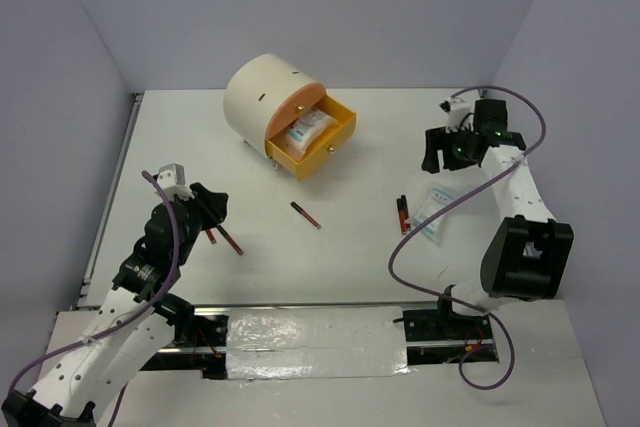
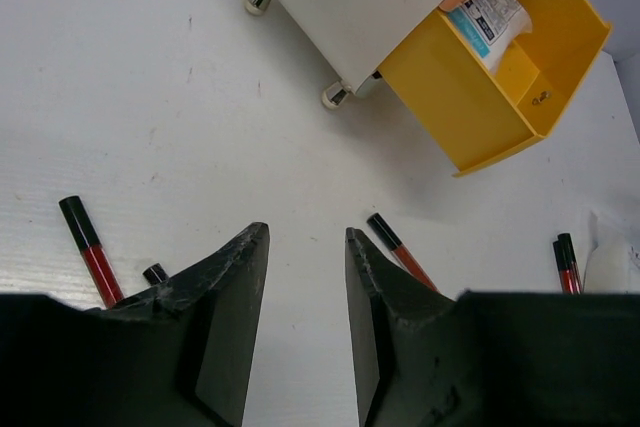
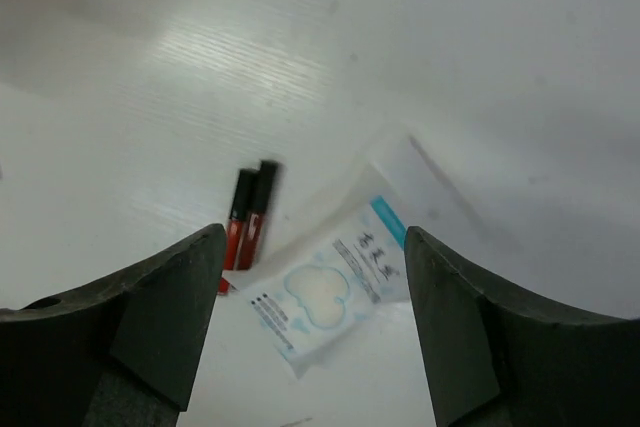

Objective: Organize the makeup

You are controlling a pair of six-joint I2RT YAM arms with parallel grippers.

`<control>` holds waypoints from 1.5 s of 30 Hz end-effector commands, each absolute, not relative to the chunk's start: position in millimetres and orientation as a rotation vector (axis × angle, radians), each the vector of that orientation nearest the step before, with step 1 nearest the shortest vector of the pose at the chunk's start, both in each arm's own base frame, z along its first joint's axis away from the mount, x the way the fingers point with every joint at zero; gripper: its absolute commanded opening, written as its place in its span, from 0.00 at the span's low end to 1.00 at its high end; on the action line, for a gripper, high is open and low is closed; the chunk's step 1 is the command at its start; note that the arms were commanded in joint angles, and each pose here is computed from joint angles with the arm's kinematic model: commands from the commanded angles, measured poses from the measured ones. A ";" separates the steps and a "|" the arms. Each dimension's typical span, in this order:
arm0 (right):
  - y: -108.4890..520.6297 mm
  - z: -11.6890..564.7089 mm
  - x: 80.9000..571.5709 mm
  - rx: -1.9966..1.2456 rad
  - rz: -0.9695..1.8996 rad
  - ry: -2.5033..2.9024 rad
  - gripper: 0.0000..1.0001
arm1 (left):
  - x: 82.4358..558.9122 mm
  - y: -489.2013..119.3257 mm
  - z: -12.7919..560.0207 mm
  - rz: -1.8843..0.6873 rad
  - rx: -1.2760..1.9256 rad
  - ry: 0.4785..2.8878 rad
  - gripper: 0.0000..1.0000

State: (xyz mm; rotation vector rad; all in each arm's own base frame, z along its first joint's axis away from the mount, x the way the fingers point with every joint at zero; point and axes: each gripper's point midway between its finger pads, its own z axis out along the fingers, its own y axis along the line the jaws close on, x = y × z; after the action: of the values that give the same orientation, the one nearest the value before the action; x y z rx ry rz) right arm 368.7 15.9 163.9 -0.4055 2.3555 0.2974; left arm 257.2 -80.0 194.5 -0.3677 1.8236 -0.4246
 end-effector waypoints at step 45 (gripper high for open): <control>-46.6 122.4 364.5 0.299 0.628 2.423 0.00 | 258.1 -81.2 207.5 -0.473 -0.390 1.764 0.60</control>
State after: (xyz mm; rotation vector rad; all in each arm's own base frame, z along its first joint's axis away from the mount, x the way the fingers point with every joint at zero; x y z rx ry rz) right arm 328.6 -48.2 64.8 0.5834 2.6069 0.6134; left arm 254.4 -81.7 194.6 -0.3845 1.8032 -0.4620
